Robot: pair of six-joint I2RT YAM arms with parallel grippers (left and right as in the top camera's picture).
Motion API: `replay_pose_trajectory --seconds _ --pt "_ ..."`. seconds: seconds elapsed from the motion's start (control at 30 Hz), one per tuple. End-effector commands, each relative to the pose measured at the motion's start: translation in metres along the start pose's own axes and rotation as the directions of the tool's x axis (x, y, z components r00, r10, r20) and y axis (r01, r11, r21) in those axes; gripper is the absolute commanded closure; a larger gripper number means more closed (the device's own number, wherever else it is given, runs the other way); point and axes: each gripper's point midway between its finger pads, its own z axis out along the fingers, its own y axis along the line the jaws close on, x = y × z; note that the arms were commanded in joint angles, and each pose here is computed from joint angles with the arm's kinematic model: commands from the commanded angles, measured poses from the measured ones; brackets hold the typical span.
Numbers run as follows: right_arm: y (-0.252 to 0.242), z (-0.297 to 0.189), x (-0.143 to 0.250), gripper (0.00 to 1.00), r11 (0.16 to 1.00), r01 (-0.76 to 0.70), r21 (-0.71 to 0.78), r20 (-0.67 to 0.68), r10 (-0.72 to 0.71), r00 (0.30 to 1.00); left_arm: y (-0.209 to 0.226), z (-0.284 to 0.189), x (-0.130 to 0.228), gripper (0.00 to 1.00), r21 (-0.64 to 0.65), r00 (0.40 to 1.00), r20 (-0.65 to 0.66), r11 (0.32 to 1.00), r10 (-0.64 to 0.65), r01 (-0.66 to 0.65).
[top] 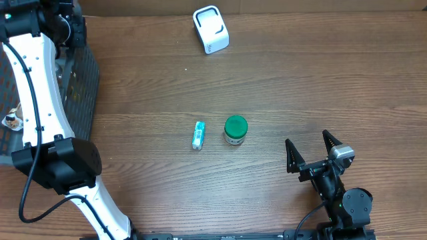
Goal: Scan the item barcode
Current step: 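Grasp the yellow Vim bottle in the basket with the left gripper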
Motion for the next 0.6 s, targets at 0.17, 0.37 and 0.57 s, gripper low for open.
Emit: replay_pose_trajectory --seconds 0.17,0.37,0.57 --pt "-0.002 0.000 0.002 0.00 1.000 0.001 0.010 0.004 -0.001 1.000 -0.012 -0.019 -0.022 0.52 0.060 0.995 0.080 0.997 -0.052 0.048" --pt "-0.002 0.000 0.002 0.00 1.000 0.001 0.010 0.003 -0.001 1.000 -0.010 -0.075 -0.045 0.00 0.033 0.978 0.202 0.998 -0.050 0.045" --pt "-0.002 0.000 0.002 0.00 1.000 0.001 0.010 0.003 -0.001 1.000 0.007 -0.120 -0.054 0.10 -0.083 0.958 0.283 0.995 -0.037 0.063"
